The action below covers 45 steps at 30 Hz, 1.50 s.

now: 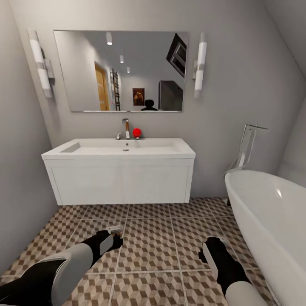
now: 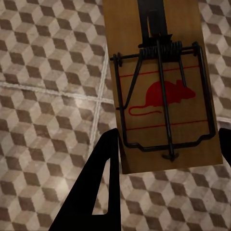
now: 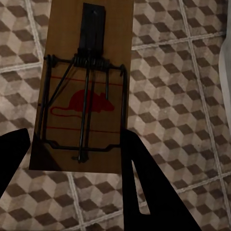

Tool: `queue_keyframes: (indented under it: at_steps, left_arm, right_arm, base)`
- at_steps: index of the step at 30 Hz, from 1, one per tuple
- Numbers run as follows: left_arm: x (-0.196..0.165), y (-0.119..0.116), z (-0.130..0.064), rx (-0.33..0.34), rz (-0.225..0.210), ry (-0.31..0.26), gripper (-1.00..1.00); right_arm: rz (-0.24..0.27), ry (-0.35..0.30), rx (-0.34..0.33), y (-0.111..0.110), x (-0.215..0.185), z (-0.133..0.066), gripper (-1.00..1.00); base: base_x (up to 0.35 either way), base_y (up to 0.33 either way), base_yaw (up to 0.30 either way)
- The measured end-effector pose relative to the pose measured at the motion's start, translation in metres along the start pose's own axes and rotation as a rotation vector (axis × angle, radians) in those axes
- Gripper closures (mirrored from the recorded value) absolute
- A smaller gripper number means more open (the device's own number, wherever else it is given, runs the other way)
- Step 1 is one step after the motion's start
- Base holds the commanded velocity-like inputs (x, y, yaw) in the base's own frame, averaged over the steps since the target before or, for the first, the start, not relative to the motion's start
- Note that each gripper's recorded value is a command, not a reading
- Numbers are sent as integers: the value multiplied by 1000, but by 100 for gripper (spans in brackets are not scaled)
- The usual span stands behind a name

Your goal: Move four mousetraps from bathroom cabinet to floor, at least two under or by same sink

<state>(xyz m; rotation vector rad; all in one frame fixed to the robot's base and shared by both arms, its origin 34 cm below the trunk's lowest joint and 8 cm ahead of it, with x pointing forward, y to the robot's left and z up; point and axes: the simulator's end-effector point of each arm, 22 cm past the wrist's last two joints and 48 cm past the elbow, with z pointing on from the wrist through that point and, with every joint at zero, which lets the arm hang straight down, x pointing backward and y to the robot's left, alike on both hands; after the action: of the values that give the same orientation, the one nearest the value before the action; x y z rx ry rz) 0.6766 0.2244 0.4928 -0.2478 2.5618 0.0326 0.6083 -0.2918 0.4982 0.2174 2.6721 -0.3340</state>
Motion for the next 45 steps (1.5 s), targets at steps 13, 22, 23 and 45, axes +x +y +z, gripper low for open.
queue_keyframes:
  at_steps: [13,22,23,45]
  left_arm:
    - [17,4,20,-3,-6,-13,100]
    - [30,6,35,-3,-5,-16,100]
    - [32,6,36,-3,-5,-16,100]
    - [68,9,71,-1,-5,-20,100]
  right_arm:
    - [37,-115,14,-6,-8,22,100]
    - [70,-250,-78,16,-26,31,100]
    - [64,-259,-122,26,-26,32,100]
    - [19,-283,-324,75,2,59,100]
  base:
    - [0,0,0]
    - [0,0,0]
    - [0,0,0]
    - [0,0,0]
